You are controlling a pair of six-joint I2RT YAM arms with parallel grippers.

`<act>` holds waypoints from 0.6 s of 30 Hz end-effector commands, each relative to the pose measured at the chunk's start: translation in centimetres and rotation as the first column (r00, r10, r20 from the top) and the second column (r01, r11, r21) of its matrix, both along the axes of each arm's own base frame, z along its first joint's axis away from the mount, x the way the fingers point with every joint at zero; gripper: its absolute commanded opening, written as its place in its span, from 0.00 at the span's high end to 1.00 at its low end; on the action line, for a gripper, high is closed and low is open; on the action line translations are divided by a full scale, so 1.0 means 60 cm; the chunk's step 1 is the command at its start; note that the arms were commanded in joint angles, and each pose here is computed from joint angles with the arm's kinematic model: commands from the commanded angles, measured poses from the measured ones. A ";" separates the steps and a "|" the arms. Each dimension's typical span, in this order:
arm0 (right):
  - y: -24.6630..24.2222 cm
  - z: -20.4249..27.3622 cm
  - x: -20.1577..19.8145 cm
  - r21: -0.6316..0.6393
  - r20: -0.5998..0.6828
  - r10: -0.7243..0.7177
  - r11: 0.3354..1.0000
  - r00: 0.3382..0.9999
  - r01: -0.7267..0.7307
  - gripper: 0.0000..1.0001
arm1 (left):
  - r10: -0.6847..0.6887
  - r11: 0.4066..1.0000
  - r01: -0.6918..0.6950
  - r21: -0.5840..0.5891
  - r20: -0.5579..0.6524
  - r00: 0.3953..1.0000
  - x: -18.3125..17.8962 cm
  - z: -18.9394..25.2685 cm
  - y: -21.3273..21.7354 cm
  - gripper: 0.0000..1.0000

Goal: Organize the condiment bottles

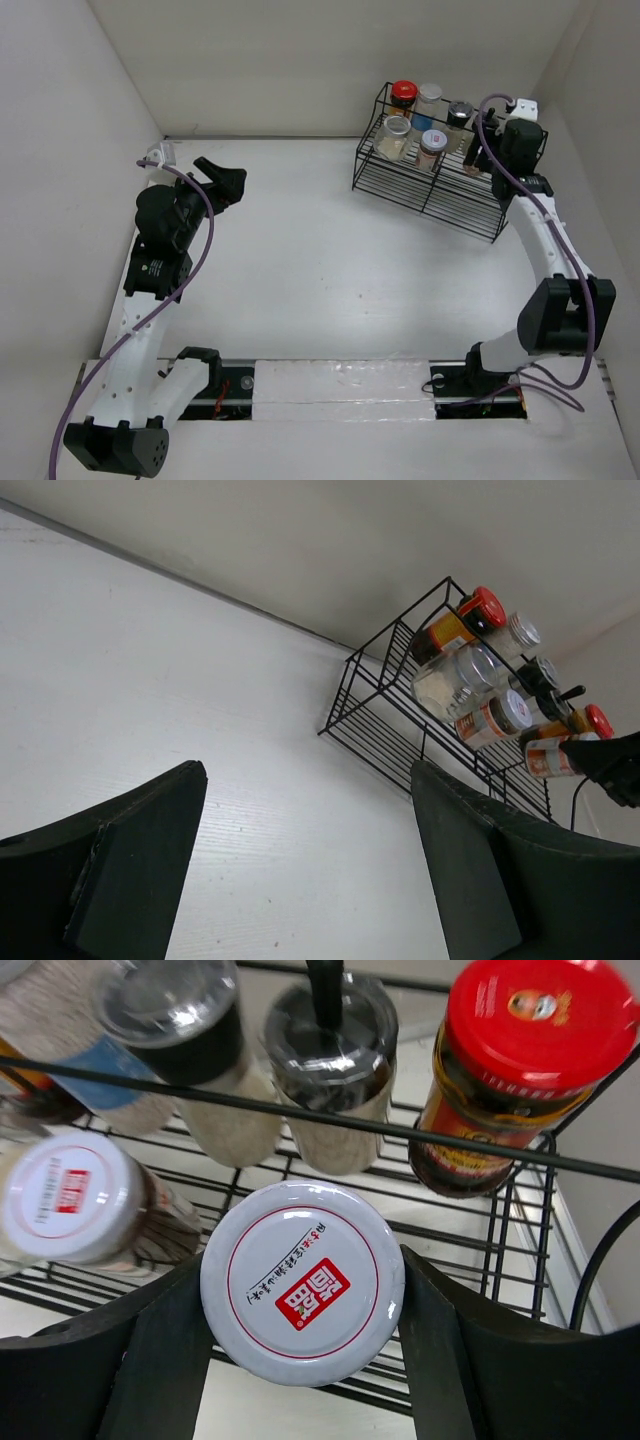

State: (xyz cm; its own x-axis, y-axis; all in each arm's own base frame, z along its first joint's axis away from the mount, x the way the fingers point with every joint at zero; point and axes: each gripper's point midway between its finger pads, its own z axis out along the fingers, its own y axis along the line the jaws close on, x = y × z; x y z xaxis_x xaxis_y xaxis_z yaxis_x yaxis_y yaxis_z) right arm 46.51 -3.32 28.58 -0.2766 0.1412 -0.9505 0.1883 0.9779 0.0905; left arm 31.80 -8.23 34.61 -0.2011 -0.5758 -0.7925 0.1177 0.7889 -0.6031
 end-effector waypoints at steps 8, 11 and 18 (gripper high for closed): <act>0.005 0.042 0.051 0.009 0.088 0.051 0.999 0.995 -0.052 0.42 | -0.023 1.000 0.023 -0.001 0.042 0.999 0.004 0.018 -0.008 0.21; 0.005 0.042 0.051 0.009 0.088 0.051 0.999 0.995 -0.052 0.32 | -0.011 1.000 0.011 0.000 0.042 0.999 0.005 0.018 -0.004 0.19; 0.005 0.061 0.048 0.016 0.112 0.049 0.999 0.993 -0.051 0.07 | -0.011 1.000 0.011 0.001 0.033 0.999 0.005 0.014 -0.004 0.16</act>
